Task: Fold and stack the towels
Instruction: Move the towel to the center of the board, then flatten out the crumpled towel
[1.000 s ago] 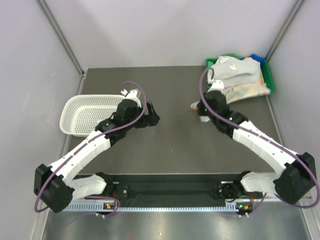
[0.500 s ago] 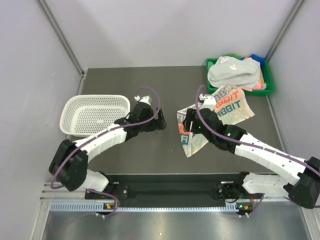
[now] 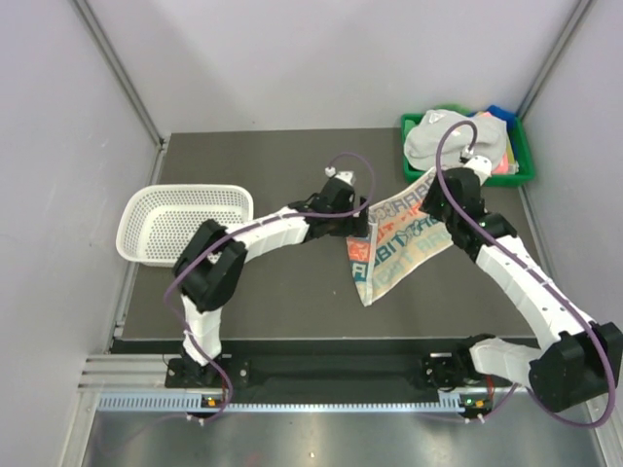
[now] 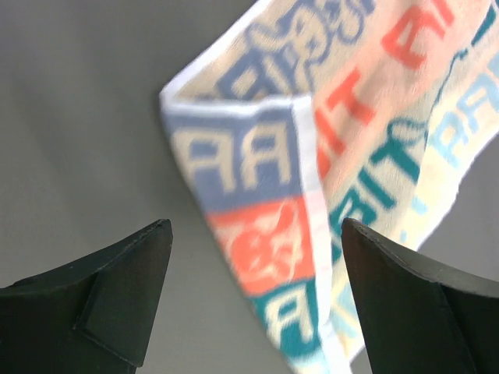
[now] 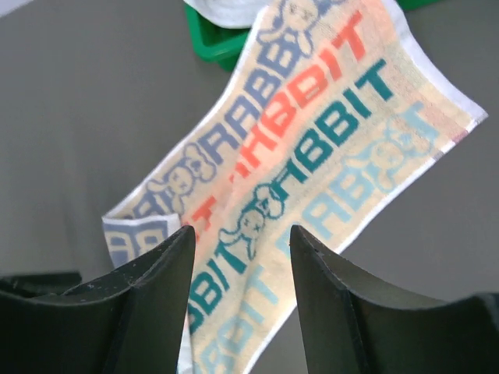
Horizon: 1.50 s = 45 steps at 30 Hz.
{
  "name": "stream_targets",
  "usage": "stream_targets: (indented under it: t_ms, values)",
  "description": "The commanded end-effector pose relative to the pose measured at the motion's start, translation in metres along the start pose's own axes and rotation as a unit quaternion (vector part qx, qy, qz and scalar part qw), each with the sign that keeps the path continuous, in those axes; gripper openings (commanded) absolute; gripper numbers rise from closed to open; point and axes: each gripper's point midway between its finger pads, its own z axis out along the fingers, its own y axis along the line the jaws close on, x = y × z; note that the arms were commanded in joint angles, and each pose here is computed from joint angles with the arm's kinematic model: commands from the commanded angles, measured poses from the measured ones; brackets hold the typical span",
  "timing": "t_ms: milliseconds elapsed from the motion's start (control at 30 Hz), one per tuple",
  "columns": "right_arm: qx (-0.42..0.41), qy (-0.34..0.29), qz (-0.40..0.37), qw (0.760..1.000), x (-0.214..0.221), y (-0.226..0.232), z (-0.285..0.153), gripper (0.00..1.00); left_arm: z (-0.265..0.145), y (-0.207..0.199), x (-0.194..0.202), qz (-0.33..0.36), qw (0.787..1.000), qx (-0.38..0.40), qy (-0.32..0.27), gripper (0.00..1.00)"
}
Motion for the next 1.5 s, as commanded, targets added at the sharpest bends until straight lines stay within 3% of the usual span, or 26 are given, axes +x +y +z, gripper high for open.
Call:
stream_targets:
  t_ms: [0,133,433,467,567,600,700,1133,1467]
  values:
    - [-0.036,0.026,-0.010,0.999,0.015,0.007,0.000,0.52,0.018,-0.021,-0.013,0.060,0.998,-0.022,-0.018,0.93]
    - [-0.054,0.051,0.016,0.997,0.043,0.004,-0.007,0.47,0.052,-0.019,-0.003,0.102,0.992,-0.075,0.000,0.87]
    - [-0.075,0.056,0.051,0.994,0.065,-0.002,-0.029,0.41,0.080,-0.004,0.003,0.121,0.981,-0.150,0.013,0.67]
    - [-0.078,0.057,0.052,0.994,0.066,-0.001,-0.031,0.40,0.081,0.000,0.005,0.120,0.980,-0.158,0.015,0.54]
    - [-0.096,0.063,0.051,0.992,0.078,0.011,-0.039,0.38,0.082,0.012,0.014,0.114,0.977,-0.180,0.022,0.34]
    - [-0.105,0.071,0.043,0.991,0.086,0.018,-0.043,0.38,0.080,0.014,0.015,0.105,0.977,-0.187,0.021,0.15]
    - [-0.111,0.081,0.035,0.990,0.105,0.031,-0.049,0.38,0.067,0.018,0.014,0.091,0.976,-0.200,0.014,0.01]
    - [-0.129,0.146,0.039,0.980,0.187,0.085,-0.049,0.47,-0.010,0.035,0.025,0.033,0.980,-0.196,-0.003,0.05]
    - [-0.131,0.167,0.060,0.975,0.267,0.111,-0.093,0.51,-0.033,0.061,0.048,-0.016,0.977,-0.214,-0.002,0.09]
